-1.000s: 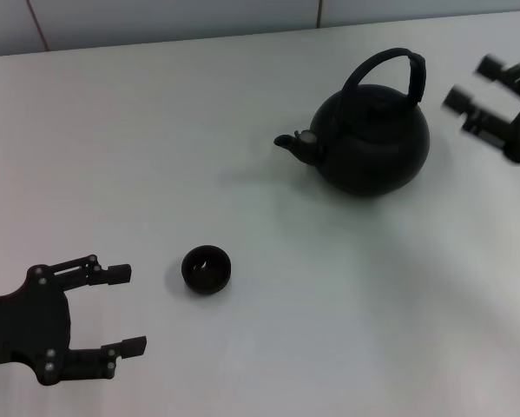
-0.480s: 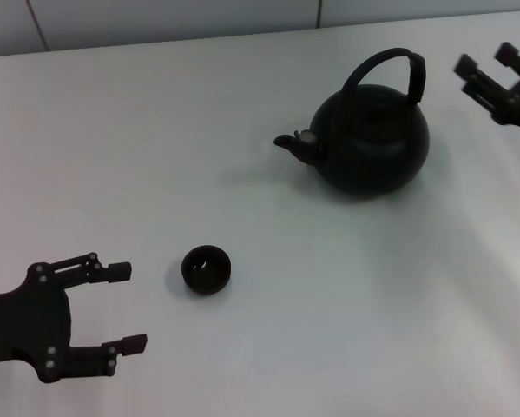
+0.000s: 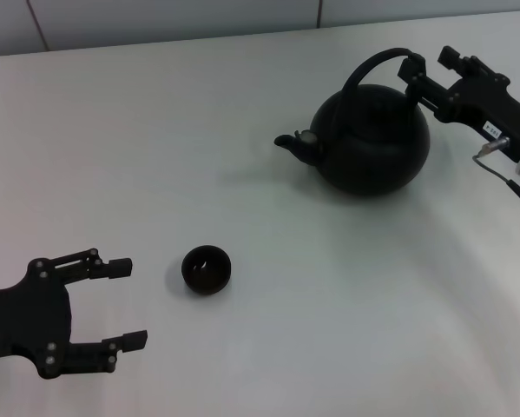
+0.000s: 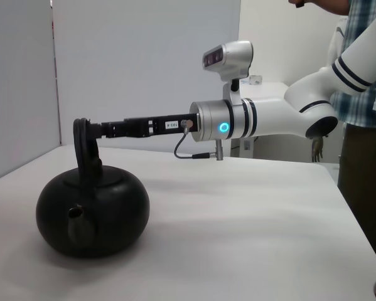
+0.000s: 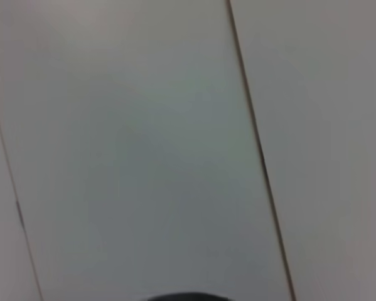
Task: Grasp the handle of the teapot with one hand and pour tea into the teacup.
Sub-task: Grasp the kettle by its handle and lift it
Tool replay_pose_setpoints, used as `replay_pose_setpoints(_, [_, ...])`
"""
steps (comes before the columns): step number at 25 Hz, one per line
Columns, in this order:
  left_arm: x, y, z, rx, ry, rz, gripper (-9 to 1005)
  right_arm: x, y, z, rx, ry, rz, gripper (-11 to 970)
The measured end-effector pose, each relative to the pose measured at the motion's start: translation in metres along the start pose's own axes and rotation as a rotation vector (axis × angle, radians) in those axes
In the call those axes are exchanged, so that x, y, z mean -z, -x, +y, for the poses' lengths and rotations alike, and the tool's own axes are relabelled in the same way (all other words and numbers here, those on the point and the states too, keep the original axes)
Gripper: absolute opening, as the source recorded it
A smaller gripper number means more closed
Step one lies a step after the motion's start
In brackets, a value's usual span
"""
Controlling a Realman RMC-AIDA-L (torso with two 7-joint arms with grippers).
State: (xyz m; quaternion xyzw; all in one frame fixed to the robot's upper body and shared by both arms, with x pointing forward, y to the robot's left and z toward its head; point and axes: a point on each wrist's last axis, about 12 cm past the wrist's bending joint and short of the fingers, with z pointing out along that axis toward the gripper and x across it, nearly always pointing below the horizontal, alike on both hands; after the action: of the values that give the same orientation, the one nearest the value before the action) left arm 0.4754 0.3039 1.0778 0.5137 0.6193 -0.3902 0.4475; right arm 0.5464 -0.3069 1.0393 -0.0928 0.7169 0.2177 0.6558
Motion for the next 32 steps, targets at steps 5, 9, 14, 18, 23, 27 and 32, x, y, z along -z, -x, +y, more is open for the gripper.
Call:
replay_pose_setpoints(5, [0.000, 0.000, 0.000, -0.001, 0.002, 0.001, 826, -0.004, -0.003, -0.003, -0.015, -0.041, 0.026, 758])
replay_pose_setpoints(9, [0.000, 0.001, 0.002, -0.011, 0.005, 0.004, 826, -0.008, -0.005, -0.004, -0.027, -0.063, 0.050, 759])
replay_pose_setpoints(14, [0.000, 0.002, 0.003, -0.013, 0.004, 0.005, 826, -0.011, -0.006, -0.003, -0.032, -0.064, 0.055, 759])
replay_pose_setpoints(18, [0.000, 0.002, 0.003, -0.012, 0.004, 0.005, 826, -0.011, -0.006, -0.003, -0.034, -0.064, 0.055, 758])
replay_pose_setpoints(23, [0.000, 0.002, 0.003, -0.010, 0.004, 0.006, 826, -0.010, -0.007, -0.001, -0.023, -0.057, 0.054, 734])
replay_pose_setpoints(27, [0.000, 0.002, 0.003, -0.010, 0.004, 0.006, 826, -0.011, -0.005, 0.000, -0.024, -0.043, 0.038, 637])
replay_pose_setpoints(32, [0.001, 0.002, 0.003, -0.010, 0.005, 0.007, 826, -0.010, -0.004, 0.000, -0.025, -0.040, 0.034, 462])
